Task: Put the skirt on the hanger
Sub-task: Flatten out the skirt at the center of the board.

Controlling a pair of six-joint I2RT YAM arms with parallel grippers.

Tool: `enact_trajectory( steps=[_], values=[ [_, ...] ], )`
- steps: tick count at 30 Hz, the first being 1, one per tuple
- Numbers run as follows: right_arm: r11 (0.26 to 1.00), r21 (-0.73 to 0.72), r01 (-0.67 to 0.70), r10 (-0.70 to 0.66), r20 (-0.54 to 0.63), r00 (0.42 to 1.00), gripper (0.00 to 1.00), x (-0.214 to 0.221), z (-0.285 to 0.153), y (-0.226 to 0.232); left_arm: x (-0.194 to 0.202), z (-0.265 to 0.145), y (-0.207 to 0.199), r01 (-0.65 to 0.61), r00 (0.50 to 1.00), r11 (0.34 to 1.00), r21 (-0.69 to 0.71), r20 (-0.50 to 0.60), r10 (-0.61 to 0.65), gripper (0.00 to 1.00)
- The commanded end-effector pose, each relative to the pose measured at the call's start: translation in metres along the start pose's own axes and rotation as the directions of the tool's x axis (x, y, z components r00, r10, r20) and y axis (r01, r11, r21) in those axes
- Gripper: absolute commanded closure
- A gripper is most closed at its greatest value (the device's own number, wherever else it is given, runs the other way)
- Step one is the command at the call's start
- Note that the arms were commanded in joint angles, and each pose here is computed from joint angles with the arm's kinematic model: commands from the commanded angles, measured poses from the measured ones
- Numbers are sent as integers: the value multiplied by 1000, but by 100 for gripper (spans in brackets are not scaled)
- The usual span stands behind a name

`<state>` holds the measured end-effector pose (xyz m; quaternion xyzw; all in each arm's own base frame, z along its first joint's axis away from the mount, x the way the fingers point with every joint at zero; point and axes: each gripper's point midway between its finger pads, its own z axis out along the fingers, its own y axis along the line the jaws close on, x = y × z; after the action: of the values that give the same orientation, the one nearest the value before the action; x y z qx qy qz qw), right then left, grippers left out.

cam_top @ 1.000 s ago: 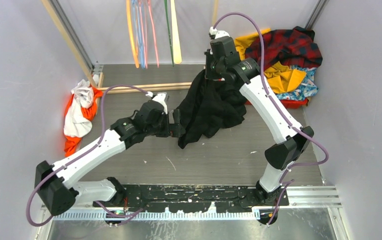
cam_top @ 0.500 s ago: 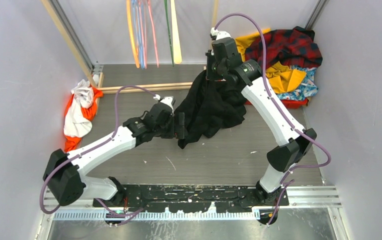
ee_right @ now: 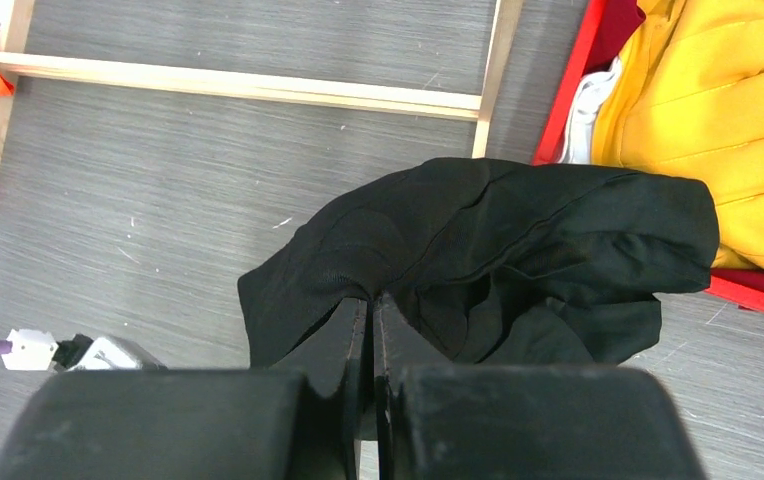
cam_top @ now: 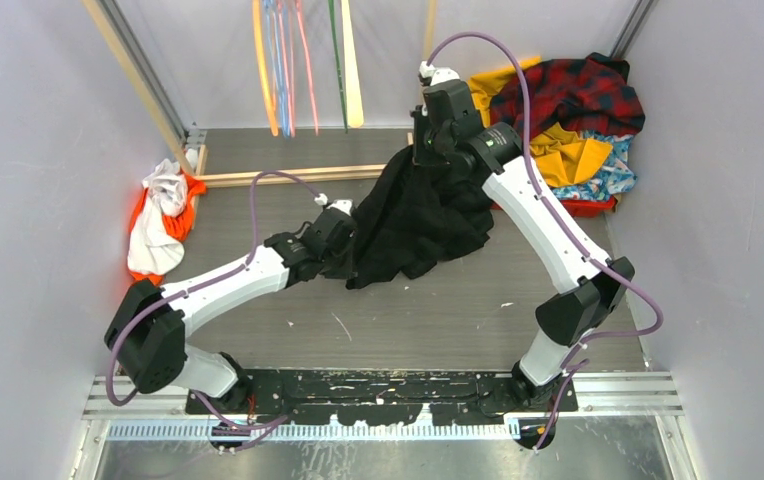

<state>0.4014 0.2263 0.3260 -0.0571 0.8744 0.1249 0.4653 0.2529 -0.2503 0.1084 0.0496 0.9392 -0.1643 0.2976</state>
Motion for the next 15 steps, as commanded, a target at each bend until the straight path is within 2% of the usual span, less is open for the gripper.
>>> enact_trajectory(
  steps=[1,4,10,15],
  values=[
    [999,-41,-8,13,112,994,99,-28,-29,3,-39,-9,-1,6,996,1000,-28,94,-3,100],
    [999,-34,-9,13,112,994,99,-25,-31,0,-55,-24,12,36,992,998,-43,126,-30,100],
    [998,-53,-26,33,131,991,99,-32,-10,9,-107,-59,64,165,962,985,-55,231,-148,100],
    [997,-81,-6,23,209,978,99,-74,9,27,-189,-124,85,198,883,980,-22,439,-168,100]
  ],
)
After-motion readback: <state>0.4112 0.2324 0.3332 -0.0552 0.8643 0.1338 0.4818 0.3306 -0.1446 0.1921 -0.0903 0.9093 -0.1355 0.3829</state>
